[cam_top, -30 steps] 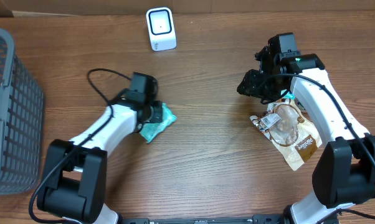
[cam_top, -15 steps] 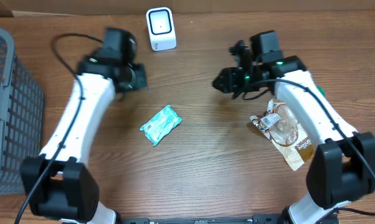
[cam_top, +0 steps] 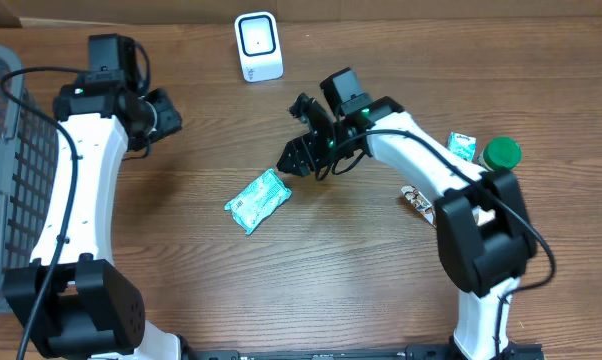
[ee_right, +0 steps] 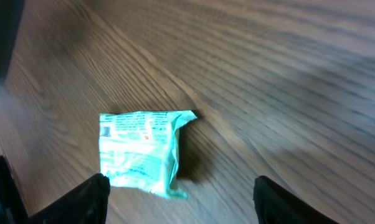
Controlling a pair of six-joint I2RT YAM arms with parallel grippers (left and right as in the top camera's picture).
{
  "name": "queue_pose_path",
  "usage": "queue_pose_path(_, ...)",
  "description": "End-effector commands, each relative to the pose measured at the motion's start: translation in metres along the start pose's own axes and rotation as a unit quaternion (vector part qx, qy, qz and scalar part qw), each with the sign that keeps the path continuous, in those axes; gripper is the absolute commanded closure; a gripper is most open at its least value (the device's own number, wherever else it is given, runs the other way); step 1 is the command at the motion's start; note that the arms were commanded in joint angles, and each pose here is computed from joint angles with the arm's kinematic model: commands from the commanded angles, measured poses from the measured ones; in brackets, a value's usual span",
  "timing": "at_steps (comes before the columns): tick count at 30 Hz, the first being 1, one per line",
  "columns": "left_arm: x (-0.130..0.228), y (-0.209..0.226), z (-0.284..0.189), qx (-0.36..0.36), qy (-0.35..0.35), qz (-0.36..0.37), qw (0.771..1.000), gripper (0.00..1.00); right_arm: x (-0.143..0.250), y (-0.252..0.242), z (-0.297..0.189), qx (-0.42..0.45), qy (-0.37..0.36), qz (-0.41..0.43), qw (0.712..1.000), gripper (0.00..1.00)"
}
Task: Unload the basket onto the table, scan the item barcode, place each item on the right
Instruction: 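Move the right gripper to the teal wipes pack and grasp it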
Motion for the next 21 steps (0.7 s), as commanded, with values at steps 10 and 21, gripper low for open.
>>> queue_pose_path(10,-0.008,0.01,-0.006,-0.012,-0.013,-0.015,1.0,0.17,0.011,0.01,0.062,-0.062,0.036,-0.029,0.997,0.36)
queue_pose_path(21,-0.009,0.012,-0.006,-0.023,-0.018,-0.016,0.999,0.11,0.028,0.03,0.079,-0.071,0.078,-0.017,0.994,0.54)
Point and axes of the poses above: each gripper's point midway between its finger pads, its own z axis out along the fingers, its own y axis along the line the jaws close on, x = y × z, the point moved 6 cm from there along -z, back along the fingers, and after that the axes turned 2 degrees about -z, right-handed, at the moved point
